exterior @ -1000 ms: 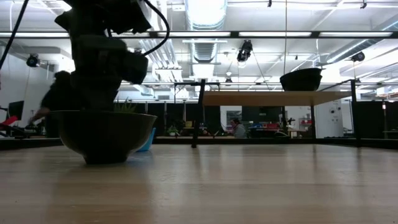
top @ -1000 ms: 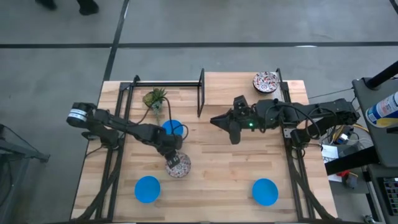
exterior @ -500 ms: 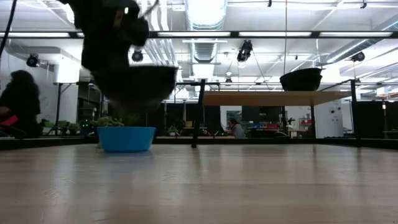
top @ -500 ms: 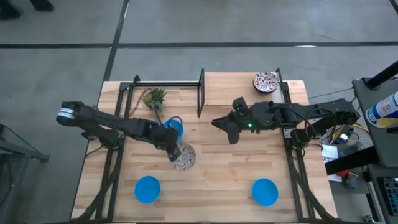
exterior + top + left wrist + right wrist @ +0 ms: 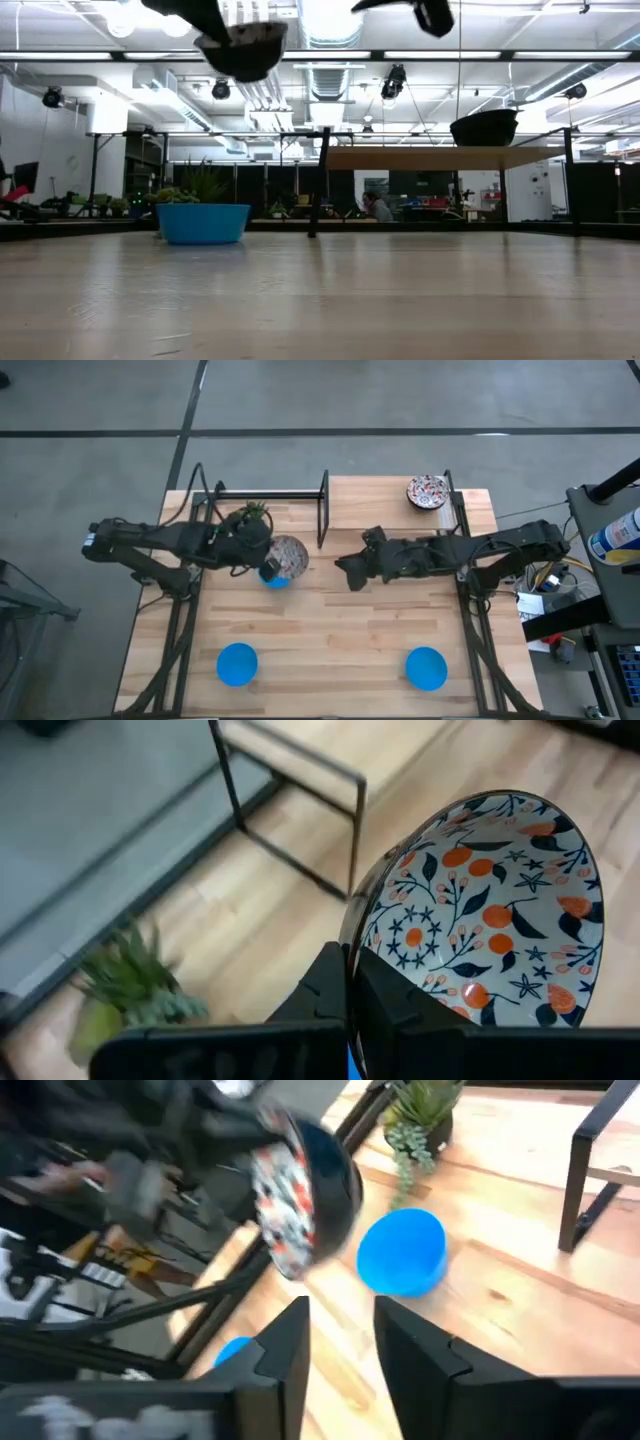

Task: Pick & Place Mini bowls
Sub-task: Stack the white patterned bowl on top of the other white patterned bowl on the shelf

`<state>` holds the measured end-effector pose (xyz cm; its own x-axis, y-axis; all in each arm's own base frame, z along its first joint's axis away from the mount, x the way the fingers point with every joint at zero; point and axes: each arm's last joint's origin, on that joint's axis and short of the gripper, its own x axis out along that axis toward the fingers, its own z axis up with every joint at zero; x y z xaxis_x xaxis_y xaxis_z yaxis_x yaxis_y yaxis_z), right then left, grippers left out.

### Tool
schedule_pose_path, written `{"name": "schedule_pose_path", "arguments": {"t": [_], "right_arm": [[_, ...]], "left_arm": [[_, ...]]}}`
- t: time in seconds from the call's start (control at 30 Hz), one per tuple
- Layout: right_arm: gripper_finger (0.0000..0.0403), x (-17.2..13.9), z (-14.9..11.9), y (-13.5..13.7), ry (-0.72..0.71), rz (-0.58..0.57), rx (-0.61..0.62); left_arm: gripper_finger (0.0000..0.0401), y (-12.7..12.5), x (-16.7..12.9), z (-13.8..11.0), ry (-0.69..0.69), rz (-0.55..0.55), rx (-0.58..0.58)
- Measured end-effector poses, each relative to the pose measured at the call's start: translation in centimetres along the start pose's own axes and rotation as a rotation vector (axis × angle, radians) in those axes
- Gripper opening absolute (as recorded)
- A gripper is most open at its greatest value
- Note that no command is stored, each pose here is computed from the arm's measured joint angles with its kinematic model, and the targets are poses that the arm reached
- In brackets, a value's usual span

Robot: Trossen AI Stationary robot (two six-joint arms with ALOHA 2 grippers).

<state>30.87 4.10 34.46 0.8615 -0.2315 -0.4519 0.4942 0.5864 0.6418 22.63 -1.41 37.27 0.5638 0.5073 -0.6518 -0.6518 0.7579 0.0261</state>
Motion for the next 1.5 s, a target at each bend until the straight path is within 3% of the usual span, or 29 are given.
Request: {"name": "schedule_pose_path", "arguments": {"t": [0.27, 0.5, 0.73, 0.97, 1.13, 1.5], "right_arm": [[0.0160, 3.5, -0.4, 0.9, -0.079, 0.008, 0.033], [0.0147, 5.6, 0.0, 3.2, -0.233, -0.014, -0.108], [0.0131, 7.0, 0.8, 4.8, -0.315, -0.079, -0.217], [0.0123, 7.3, 1.4, 3.9, -0.311, -0.175, -0.258], [0.0120, 7.2, 1.4, 3.9, -0.304, -0.189, -0.351], [0.0115, 7.6, 2.3, 3.2, -0.312, -0.211, -0.341]], "left_arm": [[0.0001, 0.3, -1.0, 1.5, -0.103, 0.117, 0.133], [0.0001, 0.6, -1.0, 1.7, -0.140, 0.191, 0.164], [0.0001, 0.7, -1.1, 1.7, -0.147, 0.194, 0.161], [0.0001, 0.7, -1.2, 1.7, -0.150, 0.192, 0.150], [0.0001, 0.7, -1.3, 1.8, -0.155, 0.186, 0.140], [0.0001, 0.3, -1.4, 2.3, -0.192, 0.133, 0.122]]}}
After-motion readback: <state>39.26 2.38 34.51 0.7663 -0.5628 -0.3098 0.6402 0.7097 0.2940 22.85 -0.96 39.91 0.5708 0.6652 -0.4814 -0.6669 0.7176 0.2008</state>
